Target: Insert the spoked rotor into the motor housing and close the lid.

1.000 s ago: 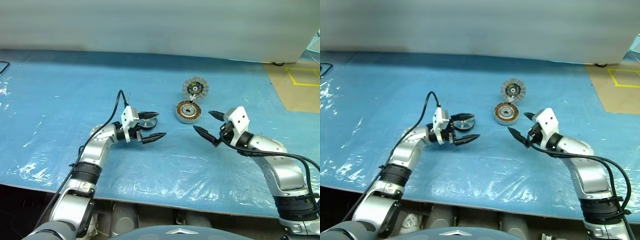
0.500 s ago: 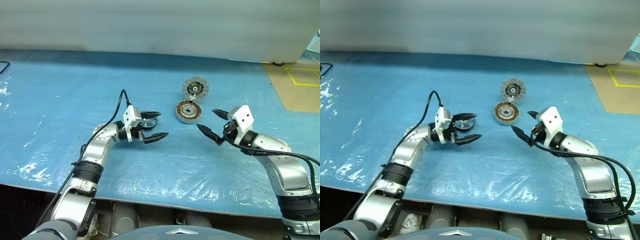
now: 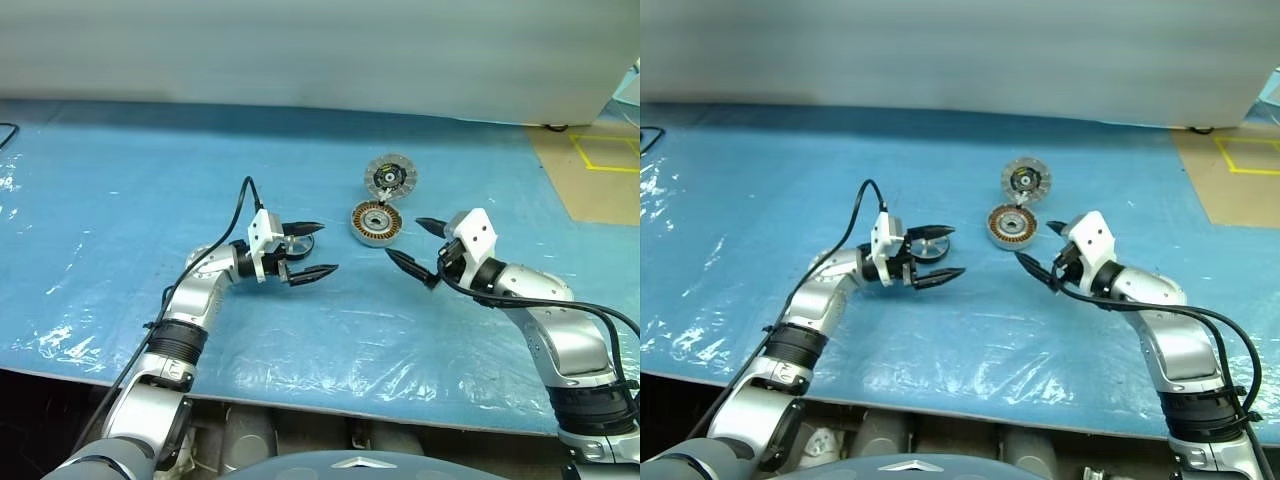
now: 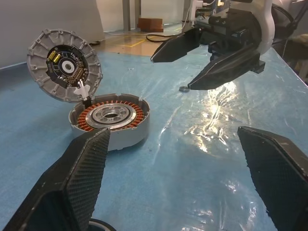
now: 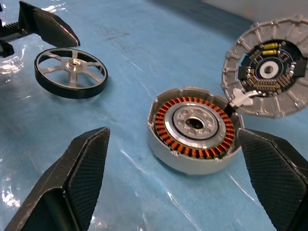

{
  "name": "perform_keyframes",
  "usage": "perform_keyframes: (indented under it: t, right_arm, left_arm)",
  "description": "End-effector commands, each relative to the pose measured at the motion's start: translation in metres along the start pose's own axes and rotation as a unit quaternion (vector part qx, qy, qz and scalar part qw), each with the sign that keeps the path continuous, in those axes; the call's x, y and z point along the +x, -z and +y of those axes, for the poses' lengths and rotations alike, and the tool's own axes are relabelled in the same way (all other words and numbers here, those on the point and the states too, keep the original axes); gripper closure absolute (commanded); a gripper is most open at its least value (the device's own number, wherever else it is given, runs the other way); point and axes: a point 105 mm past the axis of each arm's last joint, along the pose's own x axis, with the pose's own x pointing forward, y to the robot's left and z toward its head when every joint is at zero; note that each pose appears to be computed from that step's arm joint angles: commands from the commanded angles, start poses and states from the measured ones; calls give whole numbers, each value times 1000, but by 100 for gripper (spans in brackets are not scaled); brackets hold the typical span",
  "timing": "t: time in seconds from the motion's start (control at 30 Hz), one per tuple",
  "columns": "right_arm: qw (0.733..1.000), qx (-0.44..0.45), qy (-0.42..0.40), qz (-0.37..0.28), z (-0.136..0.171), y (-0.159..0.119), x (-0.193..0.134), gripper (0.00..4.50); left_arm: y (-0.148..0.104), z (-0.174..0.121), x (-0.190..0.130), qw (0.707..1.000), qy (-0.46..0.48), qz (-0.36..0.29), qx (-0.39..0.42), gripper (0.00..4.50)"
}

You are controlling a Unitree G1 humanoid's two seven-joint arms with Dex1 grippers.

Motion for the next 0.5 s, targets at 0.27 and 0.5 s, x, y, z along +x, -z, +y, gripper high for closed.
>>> perform_keyframes:
  t: [0.27,0.5]
  right_arm:
    - [992,-98,-65,49,10,-6,30,3]
    - [984,-143,-74,77,3,-2,45,3]
  left_arm:
    - [-4,0,2,1000,11,1,14,0]
    - [-3,-2,1,1000,8,3,13,0]
